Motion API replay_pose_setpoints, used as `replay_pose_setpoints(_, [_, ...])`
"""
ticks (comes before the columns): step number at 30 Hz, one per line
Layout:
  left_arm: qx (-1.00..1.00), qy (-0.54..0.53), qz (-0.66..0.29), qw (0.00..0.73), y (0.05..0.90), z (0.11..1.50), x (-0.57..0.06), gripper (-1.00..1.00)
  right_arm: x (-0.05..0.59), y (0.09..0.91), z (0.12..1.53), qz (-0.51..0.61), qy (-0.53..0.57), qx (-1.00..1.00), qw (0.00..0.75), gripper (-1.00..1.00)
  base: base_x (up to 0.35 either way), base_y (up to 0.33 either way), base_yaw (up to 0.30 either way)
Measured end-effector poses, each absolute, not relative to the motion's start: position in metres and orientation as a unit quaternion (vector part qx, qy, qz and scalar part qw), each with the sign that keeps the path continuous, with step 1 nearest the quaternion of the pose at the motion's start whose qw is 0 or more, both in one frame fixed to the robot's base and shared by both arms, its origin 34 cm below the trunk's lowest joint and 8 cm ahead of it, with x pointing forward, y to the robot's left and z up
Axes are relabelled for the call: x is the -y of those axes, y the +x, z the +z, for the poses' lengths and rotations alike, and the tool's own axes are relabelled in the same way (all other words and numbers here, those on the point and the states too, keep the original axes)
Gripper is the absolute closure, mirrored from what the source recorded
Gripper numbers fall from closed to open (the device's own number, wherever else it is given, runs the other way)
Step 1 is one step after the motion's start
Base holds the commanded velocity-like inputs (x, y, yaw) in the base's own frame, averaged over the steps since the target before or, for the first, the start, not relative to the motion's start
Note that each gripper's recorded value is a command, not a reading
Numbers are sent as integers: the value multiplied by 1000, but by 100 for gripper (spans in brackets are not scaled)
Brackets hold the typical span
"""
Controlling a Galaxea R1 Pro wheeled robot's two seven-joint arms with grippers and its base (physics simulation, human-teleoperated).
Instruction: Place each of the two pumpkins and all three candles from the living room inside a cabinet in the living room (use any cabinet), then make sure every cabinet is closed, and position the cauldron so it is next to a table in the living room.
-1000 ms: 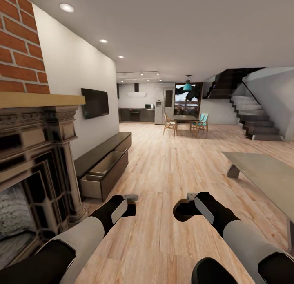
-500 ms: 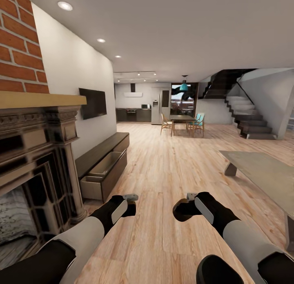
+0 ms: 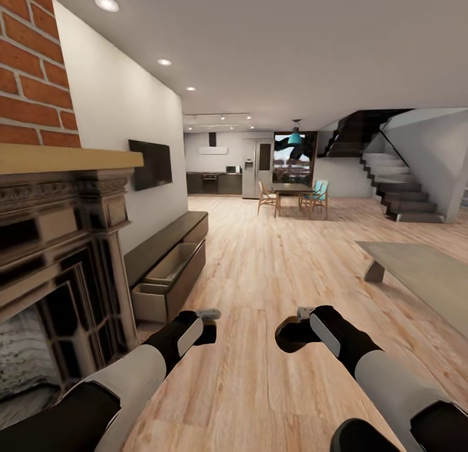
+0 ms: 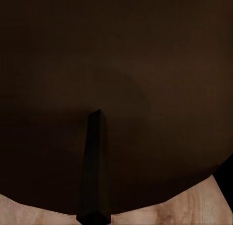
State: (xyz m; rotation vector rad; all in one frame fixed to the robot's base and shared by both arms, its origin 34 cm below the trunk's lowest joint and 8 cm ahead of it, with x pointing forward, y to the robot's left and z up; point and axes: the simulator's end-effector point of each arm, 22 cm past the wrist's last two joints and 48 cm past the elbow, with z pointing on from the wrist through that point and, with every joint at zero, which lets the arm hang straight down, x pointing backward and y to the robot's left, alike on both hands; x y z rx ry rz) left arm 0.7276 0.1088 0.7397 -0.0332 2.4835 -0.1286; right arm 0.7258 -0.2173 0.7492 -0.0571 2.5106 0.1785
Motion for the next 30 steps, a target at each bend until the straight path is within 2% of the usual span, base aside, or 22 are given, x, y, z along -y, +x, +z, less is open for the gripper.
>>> replay_pose_setpoints(5, [-946,-13,-49,321,728,740,-109,100,217,726,749,67,-22,-949,307,100,206,234,-6])
replay_pose_setpoints(15, [-944,-13,-49,325,728,744,-109,100,217,726,754,67,-22,-948,311,100,206,214,-219])
replay_pose_setpoints(30, [-944,-12,-49,327,728,746,-109,100,218,734,761,67,-20,-941,332,100,57,15,-18])
